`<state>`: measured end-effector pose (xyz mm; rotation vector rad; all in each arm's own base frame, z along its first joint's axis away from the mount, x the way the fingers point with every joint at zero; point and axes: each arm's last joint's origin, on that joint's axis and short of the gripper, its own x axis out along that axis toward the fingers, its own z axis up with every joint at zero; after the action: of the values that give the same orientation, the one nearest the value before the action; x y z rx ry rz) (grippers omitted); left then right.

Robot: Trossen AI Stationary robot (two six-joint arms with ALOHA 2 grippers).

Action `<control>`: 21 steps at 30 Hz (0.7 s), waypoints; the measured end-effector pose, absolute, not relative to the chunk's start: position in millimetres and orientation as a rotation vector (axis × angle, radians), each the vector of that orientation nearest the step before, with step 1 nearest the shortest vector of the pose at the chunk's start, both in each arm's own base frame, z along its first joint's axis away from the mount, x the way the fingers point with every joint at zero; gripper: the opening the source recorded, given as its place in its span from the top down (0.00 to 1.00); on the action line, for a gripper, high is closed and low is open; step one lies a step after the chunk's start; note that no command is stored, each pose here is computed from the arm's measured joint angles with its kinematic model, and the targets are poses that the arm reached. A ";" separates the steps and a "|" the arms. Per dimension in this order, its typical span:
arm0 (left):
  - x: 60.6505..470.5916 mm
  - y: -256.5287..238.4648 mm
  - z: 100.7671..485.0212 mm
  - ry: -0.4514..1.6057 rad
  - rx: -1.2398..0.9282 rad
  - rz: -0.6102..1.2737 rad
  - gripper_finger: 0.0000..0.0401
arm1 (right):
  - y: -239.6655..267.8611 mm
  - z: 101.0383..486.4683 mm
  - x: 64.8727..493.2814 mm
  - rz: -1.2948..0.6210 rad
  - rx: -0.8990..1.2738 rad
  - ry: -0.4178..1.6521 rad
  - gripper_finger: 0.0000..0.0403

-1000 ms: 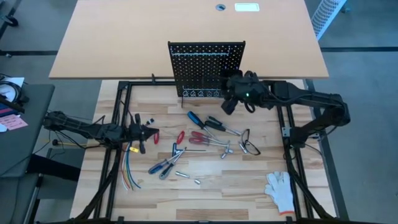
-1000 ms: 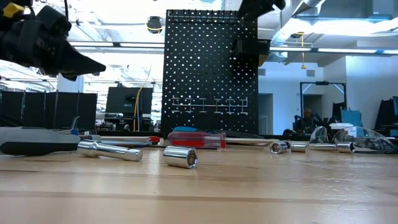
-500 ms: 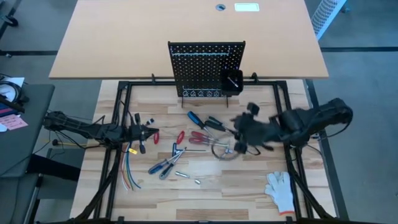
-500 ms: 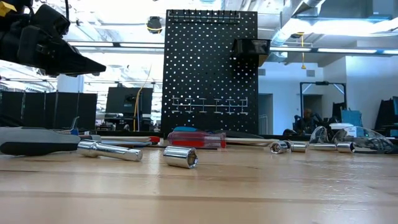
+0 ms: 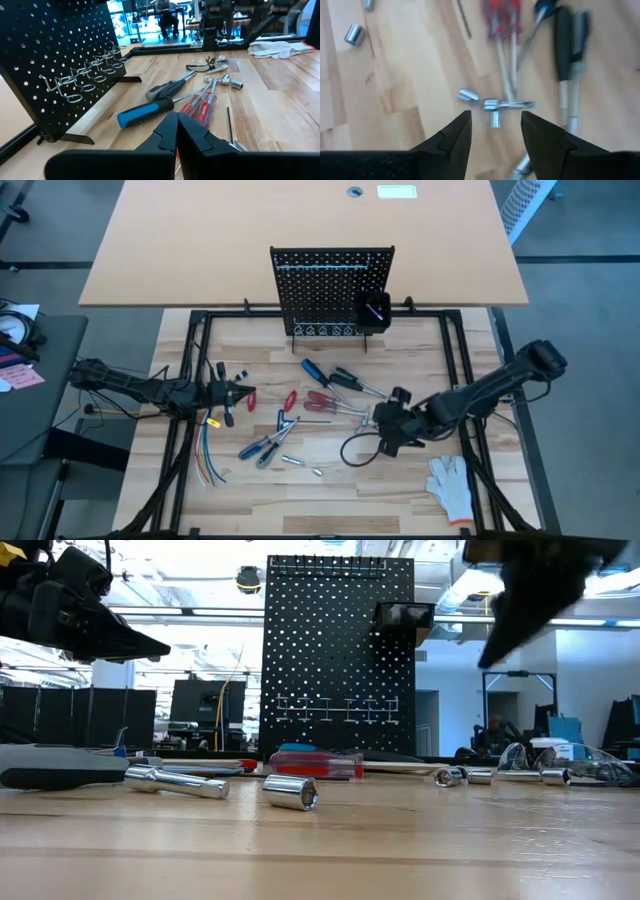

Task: Hang tools onto peg board
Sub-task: Put the socket into the bin of the pegboard

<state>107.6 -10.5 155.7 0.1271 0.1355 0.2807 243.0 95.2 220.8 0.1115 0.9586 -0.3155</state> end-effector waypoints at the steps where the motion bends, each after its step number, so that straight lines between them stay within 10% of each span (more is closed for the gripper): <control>1: 107.7 -10.5 155.7 0.136 0.127 0.280 1.00 | 95.0 213.9 241.6 -0.307 0.118 0.960 0.56; 21: 107.7 -10.5 155.7 0.136 0.127 0.280 1.00 | 86.3 150.2 222.6 -0.254 0.172 0.883 0.56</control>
<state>107.7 -10.5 155.7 0.1270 0.1355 0.2799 222.6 86.3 150.2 0.1717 0.8831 -0.2536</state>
